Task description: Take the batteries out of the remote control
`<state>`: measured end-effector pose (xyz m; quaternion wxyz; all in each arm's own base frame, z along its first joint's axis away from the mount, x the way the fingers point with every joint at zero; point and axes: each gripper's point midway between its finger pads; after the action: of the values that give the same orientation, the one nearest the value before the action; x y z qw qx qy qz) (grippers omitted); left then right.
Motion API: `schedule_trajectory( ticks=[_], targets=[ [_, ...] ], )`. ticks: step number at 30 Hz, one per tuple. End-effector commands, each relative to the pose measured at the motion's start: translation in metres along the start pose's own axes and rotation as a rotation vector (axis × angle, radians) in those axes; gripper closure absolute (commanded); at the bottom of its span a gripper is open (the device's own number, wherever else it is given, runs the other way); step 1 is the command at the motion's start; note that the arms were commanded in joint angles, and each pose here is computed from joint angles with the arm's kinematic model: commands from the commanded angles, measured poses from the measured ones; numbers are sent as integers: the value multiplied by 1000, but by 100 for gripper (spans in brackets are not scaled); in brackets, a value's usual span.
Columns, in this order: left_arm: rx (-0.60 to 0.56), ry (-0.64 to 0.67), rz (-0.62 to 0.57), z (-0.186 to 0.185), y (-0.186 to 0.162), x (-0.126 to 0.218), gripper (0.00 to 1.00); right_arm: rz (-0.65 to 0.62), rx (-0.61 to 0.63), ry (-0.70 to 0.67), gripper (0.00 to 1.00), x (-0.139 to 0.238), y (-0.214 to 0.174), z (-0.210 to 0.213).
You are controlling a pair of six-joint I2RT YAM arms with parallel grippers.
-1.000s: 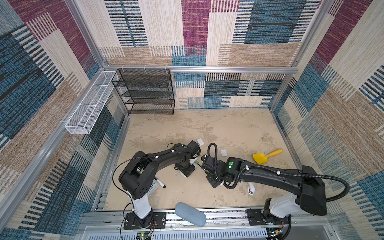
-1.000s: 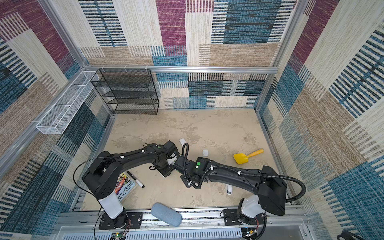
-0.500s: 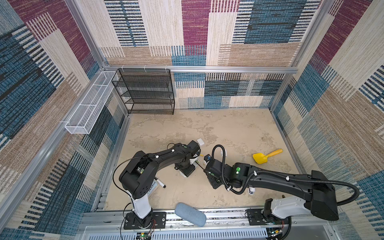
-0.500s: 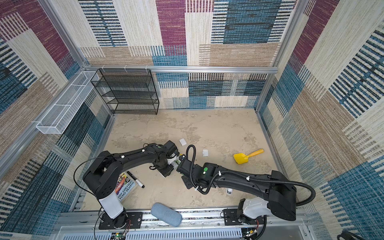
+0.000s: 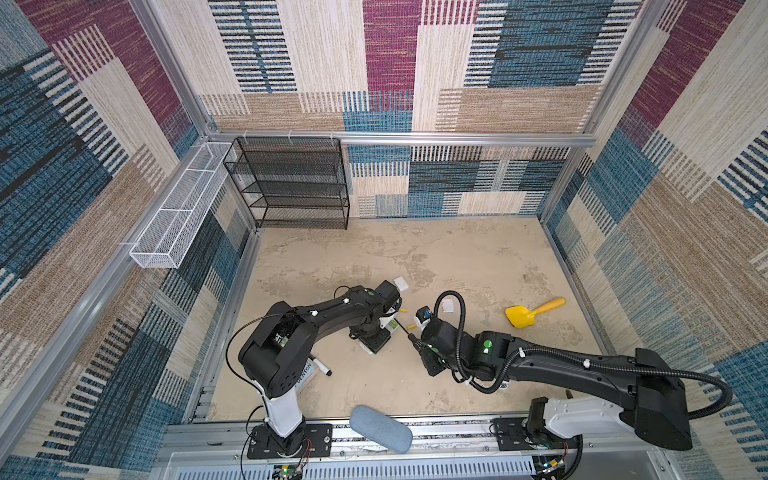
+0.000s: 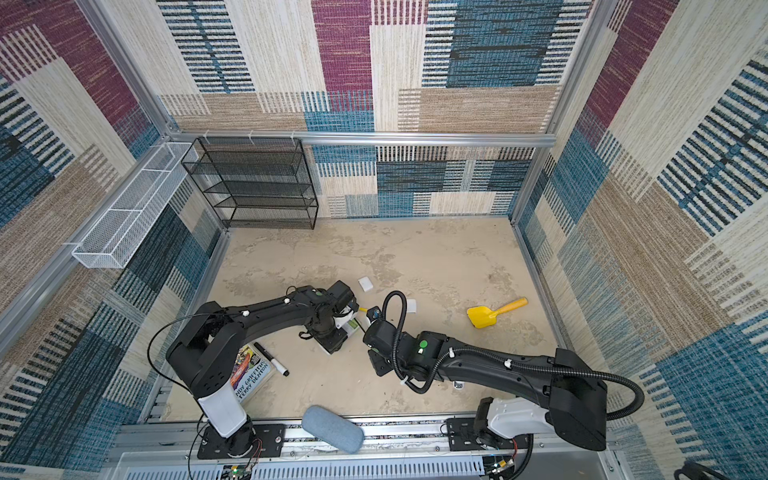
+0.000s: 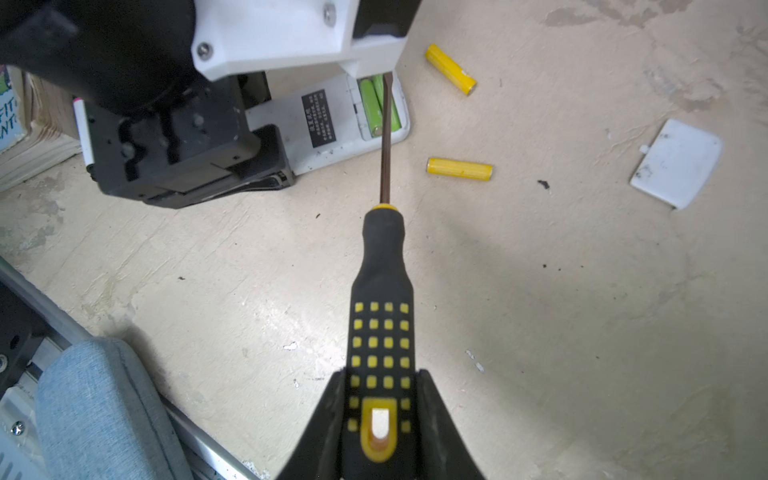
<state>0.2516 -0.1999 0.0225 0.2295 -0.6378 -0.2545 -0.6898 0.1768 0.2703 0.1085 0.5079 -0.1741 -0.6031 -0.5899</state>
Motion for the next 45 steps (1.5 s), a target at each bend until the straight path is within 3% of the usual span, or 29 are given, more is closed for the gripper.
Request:
schedule_trajectory(
  ticks=[1, 8, 15, 23, 31, 45],
  targets=[
    [19, -15, 7, -2, 0, 2, 42, -30, -16, 47, 100, 0, 7, 8],
    [19, -10, 12, -1, 2, 1, 42, -10, -12, 114, 100, 12, -1, 14],
    [19, -12, 22, -1, 0, -2, 42, 70, -41, 25, 100, 1, -17, 0],
    [16, -17, 32, -2, -3, -4, 42, 55, -36, -8, 100, -3, -11, -3],
    [6, -37, 39, -6, -5, -2, 42, 31, 24, 53, 100, -9, 1, 14],
    [9, -30, 53, -5, -7, 0, 42, -2, 26, -34, 100, -26, 16, -4]
  ],
)
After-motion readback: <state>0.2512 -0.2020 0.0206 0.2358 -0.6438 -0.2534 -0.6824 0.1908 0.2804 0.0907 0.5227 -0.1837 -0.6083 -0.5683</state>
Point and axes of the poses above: each gripper's point midway between its finger pads, its own x axis back along the fingers, its own z axis along the line the jaws close on, y = z × x, and after that the axes turned 8 degrees about -x, right-handed
